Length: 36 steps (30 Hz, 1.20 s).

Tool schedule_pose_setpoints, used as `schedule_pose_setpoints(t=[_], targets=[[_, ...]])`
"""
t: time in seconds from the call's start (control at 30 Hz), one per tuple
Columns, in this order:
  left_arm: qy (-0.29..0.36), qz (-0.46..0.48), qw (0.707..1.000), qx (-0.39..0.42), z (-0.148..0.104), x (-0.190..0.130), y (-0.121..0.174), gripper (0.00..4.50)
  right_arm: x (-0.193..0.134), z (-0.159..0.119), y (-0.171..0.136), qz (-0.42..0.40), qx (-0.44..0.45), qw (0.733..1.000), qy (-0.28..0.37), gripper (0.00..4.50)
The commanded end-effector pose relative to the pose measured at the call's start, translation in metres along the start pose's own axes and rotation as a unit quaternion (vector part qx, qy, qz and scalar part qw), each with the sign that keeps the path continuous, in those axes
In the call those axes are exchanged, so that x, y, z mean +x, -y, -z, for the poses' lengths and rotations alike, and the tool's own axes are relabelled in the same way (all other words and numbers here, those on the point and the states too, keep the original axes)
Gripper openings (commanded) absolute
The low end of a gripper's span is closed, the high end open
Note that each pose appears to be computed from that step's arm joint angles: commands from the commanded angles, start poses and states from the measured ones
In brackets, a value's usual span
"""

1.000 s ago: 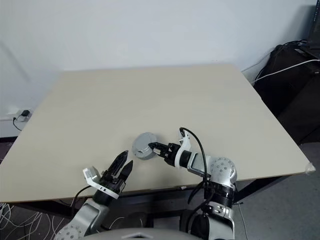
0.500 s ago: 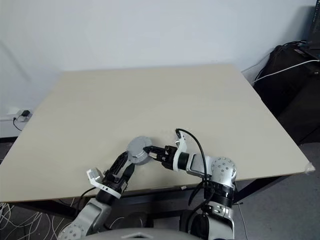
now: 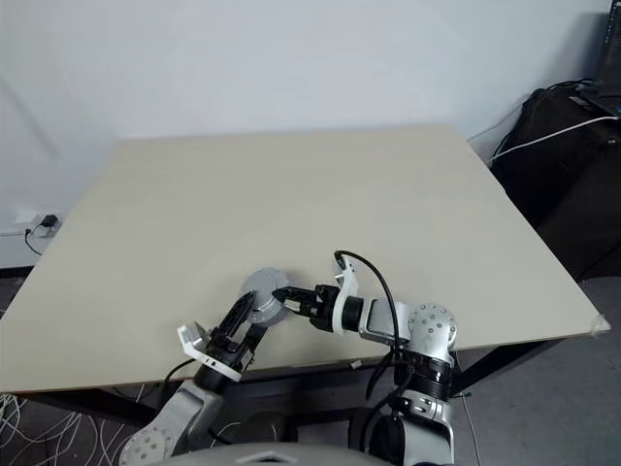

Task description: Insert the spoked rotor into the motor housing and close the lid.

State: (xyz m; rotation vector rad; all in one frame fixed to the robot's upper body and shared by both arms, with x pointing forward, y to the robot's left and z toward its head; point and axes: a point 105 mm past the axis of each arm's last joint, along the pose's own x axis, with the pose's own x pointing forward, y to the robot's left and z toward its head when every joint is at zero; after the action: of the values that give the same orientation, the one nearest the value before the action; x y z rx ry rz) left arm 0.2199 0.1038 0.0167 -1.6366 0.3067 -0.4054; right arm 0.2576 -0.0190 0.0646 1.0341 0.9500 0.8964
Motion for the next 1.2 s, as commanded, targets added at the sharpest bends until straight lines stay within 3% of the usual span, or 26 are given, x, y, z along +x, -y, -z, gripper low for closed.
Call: schedule_pose_setpoints(t=[0.03,0.17,0.37,0.77,1.03,1.07,1.2], targets=[[-0.008,0.026,1.0,-0.012,0.006,0.008,0.007,4.48,0.018,0.016,-0.03,-0.083,0.004,0.996,-0.025,2.11],[-0.003,0.032,0.999,-0.011,0.005,0.009,0.009,4.3,0.018,0.018,-0.029,-0.081,0.003,0.996,-0.029,2.11],[-0.001,0.038,0.999,-0.01,0.005,0.01,0.012,2.69,0.019,0.019,-0.029,-0.079,0.002,0.996,-0.035,2.11],[-0.002,0.042,0.999,-0.008,0.006,0.012,0.016,2.64,0.018,0.017,-0.027,-0.067,-0.005,0.997,-0.029,2.11],[0.044,0.042,0.998,0.004,-0.004,0.011,0.02,2.61,0.01,0.005,-0.007,-0.008,-0.023,1.0,0.017,2.11],[0.049,0.043,0.998,0.005,-0.005,0.011,0.02,2.61,0.009,0.004,-0.005,-0.004,-0.022,1.0,0.021,2.59],[0.055,0.043,0.998,0.008,-0.006,0.011,0.022,2.09,0.002,0.001,0.003,0.006,-0.017,0.999,0.036,3.76]])
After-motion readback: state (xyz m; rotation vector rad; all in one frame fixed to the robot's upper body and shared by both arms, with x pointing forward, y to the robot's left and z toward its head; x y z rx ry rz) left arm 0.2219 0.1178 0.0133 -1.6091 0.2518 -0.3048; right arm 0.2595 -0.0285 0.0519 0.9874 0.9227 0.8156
